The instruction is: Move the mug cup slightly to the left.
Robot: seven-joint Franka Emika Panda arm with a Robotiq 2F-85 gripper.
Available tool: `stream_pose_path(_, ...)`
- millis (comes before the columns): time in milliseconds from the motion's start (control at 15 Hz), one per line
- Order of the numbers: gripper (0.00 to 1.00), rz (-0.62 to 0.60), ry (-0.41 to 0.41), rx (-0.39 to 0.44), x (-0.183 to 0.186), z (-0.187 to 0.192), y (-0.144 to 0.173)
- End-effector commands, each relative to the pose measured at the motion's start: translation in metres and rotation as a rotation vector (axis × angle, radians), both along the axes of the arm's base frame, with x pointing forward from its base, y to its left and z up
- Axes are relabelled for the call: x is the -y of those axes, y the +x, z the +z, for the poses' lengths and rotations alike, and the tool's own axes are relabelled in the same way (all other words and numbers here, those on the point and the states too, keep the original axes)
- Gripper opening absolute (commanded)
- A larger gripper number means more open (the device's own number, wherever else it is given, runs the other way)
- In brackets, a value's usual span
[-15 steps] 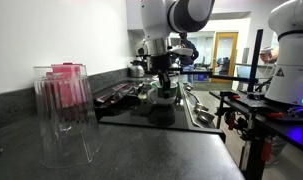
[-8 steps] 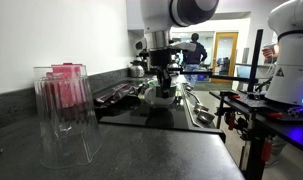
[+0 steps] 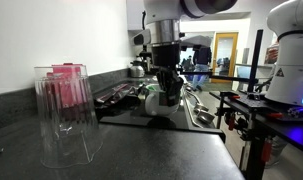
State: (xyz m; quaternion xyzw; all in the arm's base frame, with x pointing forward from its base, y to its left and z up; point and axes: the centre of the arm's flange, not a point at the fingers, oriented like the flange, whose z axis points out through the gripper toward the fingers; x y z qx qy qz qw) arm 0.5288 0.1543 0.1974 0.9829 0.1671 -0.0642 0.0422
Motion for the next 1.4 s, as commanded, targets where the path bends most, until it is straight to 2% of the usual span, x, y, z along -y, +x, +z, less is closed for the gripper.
stream_pose_path(0, 0.03, 0.054, -0.015, -0.028, -0.01, 0.003, 0.003)
stream_pose_path(667, 0.03, 0.063, -0.031, -0.079, -0.003, -0.01, 0.004)
stream_pose_path(733, 0.25, 0.064, -0.031, -0.079, -0.002, -0.009, 0.004)
stream_pose_path(800, 0.37, 0.069, -0.024, -0.076, -0.002, -0.008, 0.005)
stream_pose_path(1067, 0.66, 0.08, -0.022, -0.046, -0.002, 0.002, 0.007)
stream_pose_path(1333, 0.94, 0.083, -0.051, -0.047, 0.001, 0.032, 0.005)
